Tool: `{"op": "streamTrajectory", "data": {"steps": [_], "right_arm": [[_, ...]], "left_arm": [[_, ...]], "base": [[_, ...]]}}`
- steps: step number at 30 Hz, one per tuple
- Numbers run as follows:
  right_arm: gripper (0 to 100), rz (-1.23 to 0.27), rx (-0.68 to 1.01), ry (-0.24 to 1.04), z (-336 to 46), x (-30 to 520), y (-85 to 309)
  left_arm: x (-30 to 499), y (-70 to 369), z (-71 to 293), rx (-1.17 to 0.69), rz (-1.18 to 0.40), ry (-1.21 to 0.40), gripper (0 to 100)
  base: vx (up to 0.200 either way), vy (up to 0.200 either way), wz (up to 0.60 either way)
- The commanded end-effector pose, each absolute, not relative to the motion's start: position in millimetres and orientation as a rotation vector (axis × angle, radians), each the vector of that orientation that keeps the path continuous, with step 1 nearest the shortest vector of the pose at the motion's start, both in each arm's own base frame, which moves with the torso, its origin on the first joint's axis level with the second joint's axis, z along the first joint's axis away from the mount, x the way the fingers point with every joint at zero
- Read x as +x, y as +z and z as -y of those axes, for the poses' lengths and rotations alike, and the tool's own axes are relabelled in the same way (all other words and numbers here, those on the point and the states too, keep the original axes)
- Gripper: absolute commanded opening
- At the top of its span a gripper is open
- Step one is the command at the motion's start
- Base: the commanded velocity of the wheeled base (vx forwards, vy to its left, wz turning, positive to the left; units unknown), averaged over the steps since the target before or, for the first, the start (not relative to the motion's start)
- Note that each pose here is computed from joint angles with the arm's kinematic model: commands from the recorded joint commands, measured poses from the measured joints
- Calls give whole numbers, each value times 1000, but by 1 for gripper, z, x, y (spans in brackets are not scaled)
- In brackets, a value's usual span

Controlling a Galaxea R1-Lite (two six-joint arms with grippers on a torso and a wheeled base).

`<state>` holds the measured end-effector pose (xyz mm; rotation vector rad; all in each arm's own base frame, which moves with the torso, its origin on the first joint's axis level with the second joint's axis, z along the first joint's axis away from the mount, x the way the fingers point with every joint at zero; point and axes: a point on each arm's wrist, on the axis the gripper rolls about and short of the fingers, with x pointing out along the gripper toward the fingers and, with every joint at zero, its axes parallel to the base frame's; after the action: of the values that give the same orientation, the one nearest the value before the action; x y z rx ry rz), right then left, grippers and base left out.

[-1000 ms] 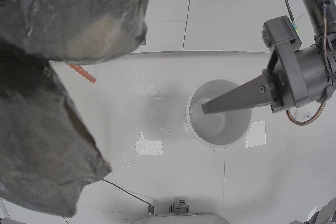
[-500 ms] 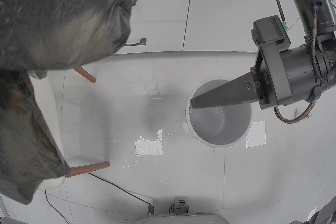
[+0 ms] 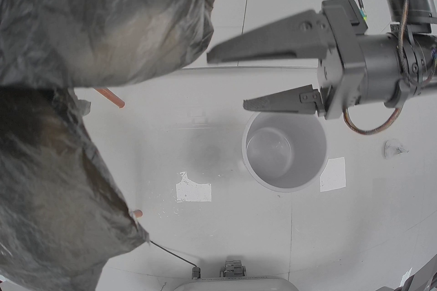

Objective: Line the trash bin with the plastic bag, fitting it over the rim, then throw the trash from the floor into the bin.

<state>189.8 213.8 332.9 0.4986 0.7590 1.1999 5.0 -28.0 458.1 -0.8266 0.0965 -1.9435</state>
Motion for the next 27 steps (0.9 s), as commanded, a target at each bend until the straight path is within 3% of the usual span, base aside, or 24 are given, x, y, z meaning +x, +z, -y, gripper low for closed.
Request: {"op": "streamTrajectory", "data": {"steps": [1, 6, 27], "right_arm": [[100, -742, 618, 1194, -220, 199, 336], [100, -675, 778, 1225, -229, 213, 336], [100, -686, 804, 1348, -268, 206, 320]], "left_arm": [[9, 458, 33, -833, -125, -1968, 0], [12, 458, 37, -838, -146, -1986, 0], [27, 457, 58, -842, -184, -2063, 0]], "base": [[0, 0, 0], [0, 0, 0], [0, 0, 0]]}}
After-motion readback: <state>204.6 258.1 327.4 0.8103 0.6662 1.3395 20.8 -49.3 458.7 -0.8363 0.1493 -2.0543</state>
